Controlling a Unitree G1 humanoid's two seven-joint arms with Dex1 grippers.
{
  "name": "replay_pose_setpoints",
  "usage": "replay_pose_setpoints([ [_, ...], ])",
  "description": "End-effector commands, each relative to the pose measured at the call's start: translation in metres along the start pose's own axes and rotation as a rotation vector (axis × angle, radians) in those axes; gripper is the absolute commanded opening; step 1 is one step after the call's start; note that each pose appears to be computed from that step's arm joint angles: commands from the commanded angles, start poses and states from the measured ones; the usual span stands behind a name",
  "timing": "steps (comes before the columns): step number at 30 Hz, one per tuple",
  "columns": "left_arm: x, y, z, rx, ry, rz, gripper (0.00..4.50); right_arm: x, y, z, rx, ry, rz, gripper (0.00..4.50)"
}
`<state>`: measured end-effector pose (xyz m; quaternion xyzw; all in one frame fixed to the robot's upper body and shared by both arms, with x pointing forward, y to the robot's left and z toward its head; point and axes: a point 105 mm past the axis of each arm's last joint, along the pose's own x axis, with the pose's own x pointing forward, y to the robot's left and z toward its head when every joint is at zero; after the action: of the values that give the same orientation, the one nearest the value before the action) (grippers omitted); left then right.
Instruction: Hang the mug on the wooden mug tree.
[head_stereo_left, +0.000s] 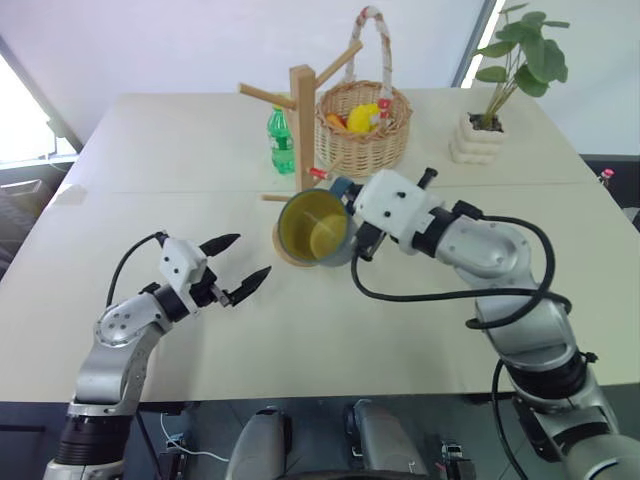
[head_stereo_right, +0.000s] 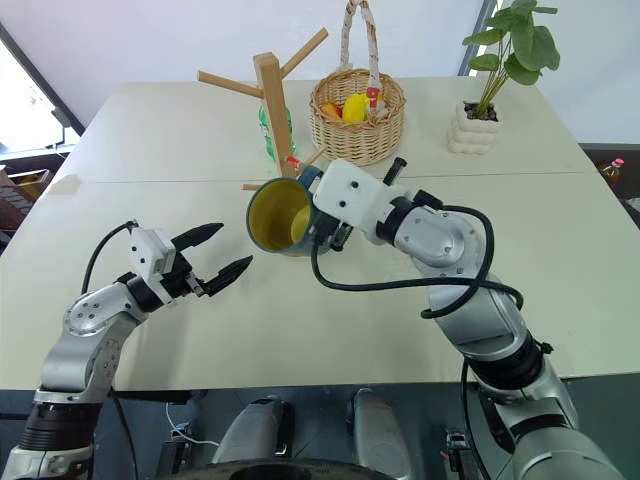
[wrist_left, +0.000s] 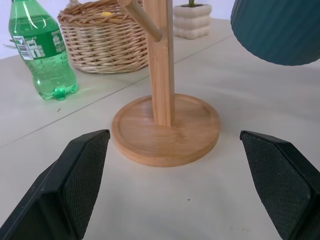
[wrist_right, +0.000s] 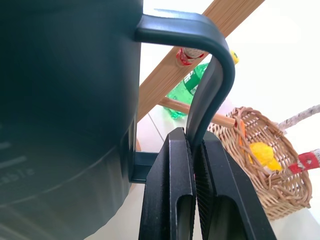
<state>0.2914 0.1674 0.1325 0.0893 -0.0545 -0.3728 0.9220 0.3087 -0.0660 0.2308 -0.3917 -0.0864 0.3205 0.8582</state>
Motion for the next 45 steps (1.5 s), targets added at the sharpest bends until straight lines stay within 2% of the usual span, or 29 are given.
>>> replay_pose_setpoints([
  [1,-0.004,0.006,0.011,0.036,-0.035,0.023,4.50,0.000,-0.008,0.019,-0.015,-0.049,-0.059,0.06],
  [15,-0.005,0.007,0.050,-0.072,-0.166,-0.046,4.50,0.017,-0.018,0.033,0.010,-0.043,-0.090,0.06],
  [22,-0.008,0.005,0.069,-0.086,-0.191,-0.091,4.50,0.025,-0.017,0.028,0.036,-0.005,-0.080,0.06],
  [30,-0.007,0.005,0.074,-0.076,-0.204,-0.090,4.50,0.031,-0.011,0.020,0.073,0.032,-0.060,0.06],
  [33,-0.007,0.006,0.074,-0.076,-0.207,-0.086,4.50,0.032,-0.012,0.018,0.072,0.035,-0.066,1.00],
  [37,-0.007,0.006,0.073,-0.077,-0.208,-0.081,4.50,0.031,-0.016,0.020,0.045,0.024,-0.097,3.07],
  [42,-0.007,0.008,0.073,-0.077,-0.208,-0.074,4.50,0.023,-0.021,0.021,0.000,0.007,-0.101,3.07],
  [45,-0.008,0.011,0.072,-0.082,-0.211,-0.061,4.50,0.006,-0.022,0.021,-0.054,-0.050,-0.046,3.07],
])
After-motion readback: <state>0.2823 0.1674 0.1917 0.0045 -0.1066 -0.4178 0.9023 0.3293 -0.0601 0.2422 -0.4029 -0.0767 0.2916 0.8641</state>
